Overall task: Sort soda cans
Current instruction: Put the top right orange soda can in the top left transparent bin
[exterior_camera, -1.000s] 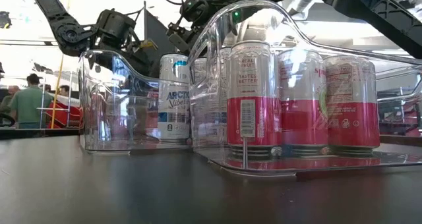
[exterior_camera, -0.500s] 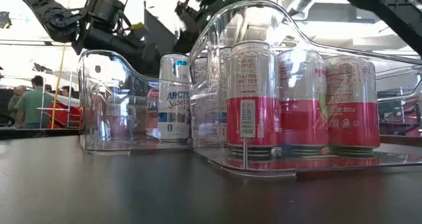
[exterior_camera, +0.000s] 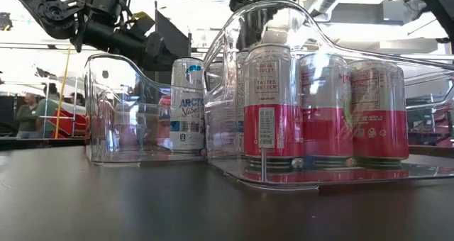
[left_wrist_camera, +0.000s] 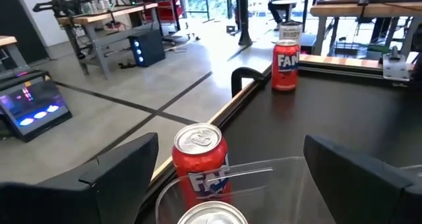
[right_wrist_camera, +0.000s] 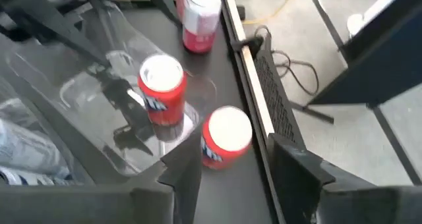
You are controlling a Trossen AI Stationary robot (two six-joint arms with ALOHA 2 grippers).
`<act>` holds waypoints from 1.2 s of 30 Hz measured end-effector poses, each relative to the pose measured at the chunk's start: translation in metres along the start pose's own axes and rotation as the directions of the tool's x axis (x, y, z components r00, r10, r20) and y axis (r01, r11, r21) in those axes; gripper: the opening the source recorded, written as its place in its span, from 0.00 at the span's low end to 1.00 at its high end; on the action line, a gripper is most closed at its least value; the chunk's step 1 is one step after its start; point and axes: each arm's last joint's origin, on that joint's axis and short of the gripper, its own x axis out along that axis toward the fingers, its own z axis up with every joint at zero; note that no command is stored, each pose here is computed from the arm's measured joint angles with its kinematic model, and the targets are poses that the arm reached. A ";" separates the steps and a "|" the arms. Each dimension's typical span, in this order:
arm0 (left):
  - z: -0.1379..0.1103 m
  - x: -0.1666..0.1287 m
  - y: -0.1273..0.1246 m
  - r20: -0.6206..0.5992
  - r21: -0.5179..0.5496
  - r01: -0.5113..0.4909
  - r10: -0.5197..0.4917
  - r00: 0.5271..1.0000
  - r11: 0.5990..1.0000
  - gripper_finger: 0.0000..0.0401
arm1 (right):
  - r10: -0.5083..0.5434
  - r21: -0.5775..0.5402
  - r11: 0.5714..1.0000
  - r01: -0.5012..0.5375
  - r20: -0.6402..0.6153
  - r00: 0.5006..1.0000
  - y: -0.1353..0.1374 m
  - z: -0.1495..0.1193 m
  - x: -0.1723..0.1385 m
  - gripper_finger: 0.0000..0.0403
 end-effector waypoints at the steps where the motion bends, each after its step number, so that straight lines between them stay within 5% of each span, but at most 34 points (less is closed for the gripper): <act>1: 0.000 0.000 0.000 -0.001 -0.001 0.000 0.000 1.000 1.000 0.94 | -0.004 0.009 1.000 0.005 -0.007 1.000 -0.002 -0.004 0.000 0.47; 10: 0.001 0.000 0.000 0.009 -0.029 -0.001 0.001 1.000 1.000 0.94 | -0.105 0.134 0.986 0.101 0.026 0.994 -0.025 -0.046 -0.043 0.50; 19: 0.001 0.000 0.000 0.012 0.000 -0.001 0.001 1.000 1.000 0.94 | -0.259 0.242 0.943 0.228 0.104 0.960 -0.015 -0.088 -0.110 0.51; 27: 0.001 0.000 0.000 0.012 0.033 -0.001 0.001 1.000 0.999 0.94 | -0.234 0.258 0.933 0.249 -0.089 0.968 0.001 -0.117 -0.115 0.63; 31: 0.001 0.000 0.000 0.006 0.046 0.000 0.000 1.000 0.999 0.94 | -0.287 0.271 0.888 0.371 -0.305 0.908 -0.007 -0.138 -0.115 0.72; 36: 0.000 0.000 0.000 0.003 0.047 0.000 0.000 1.000 0.999 0.94 | -0.312 0.360 0.812 0.459 -0.396 0.864 -0.025 -0.155 -0.126 0.80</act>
